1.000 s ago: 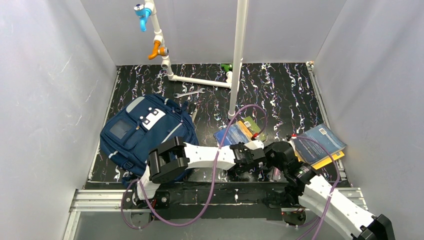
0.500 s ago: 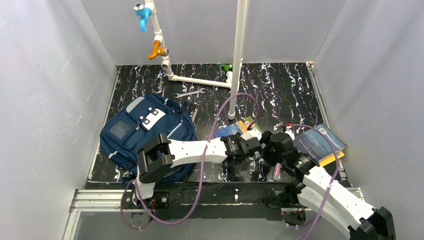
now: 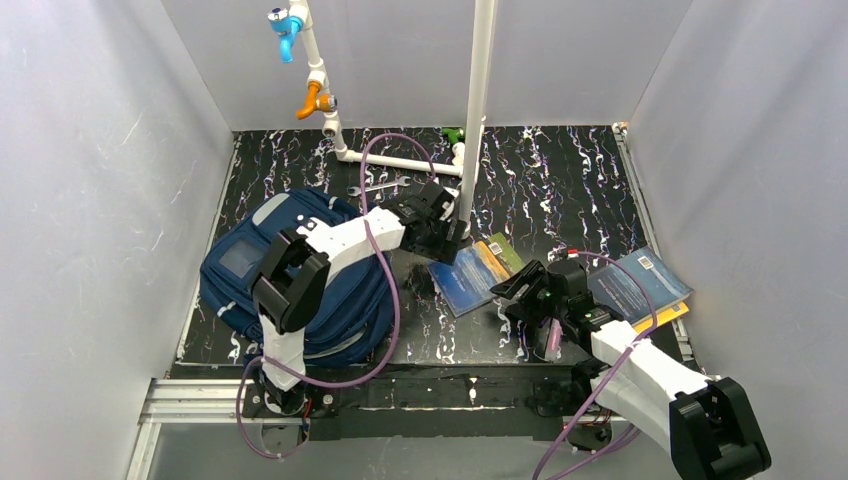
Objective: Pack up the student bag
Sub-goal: Pick up the book from the center of the board.
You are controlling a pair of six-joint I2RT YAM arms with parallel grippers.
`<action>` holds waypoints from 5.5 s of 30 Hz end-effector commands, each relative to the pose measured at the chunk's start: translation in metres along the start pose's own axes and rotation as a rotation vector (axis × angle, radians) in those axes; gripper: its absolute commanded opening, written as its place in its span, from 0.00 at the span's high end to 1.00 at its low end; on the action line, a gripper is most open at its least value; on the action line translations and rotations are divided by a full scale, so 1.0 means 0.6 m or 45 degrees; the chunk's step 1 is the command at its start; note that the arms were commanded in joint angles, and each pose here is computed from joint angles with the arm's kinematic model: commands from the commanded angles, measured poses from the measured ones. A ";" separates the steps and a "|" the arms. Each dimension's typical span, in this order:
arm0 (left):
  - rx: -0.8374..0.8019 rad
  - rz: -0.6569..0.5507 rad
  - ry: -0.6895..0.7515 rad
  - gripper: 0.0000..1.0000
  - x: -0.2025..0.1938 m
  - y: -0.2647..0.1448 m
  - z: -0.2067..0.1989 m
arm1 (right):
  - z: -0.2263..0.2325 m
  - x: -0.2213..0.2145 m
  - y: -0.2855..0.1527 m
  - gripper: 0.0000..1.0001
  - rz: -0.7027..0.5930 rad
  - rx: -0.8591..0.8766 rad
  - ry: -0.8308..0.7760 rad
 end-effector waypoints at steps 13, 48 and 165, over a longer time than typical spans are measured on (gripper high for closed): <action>-0.299 0.140 -0.184 0.34 -0.030 0.090 -0.044 | 0.009 0.005 0.026 0.26 -0.017 0.091 0.022; -0.480 0.193 -0.278 0.46 -0.107 0.035 -0.123 | 0.097 0.041 0.000 0.57 -0.108 0.373 0.202; -0.384 -0.424 1.018 1.00 -0.166 -0.351 -0.025 | 0.228 -0.070 -0.055 0.78 0.838 0.720 -0.062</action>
Point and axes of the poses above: each gripper's point midway between its finger pads, its own y axis out along the fingers, its own z axis along the line the jaws close on, x = y × z, the point moved 2 cm from there along -y, back along the fingers, and after that the axes turned 5 degrees about -y, right-handed, at the moved point
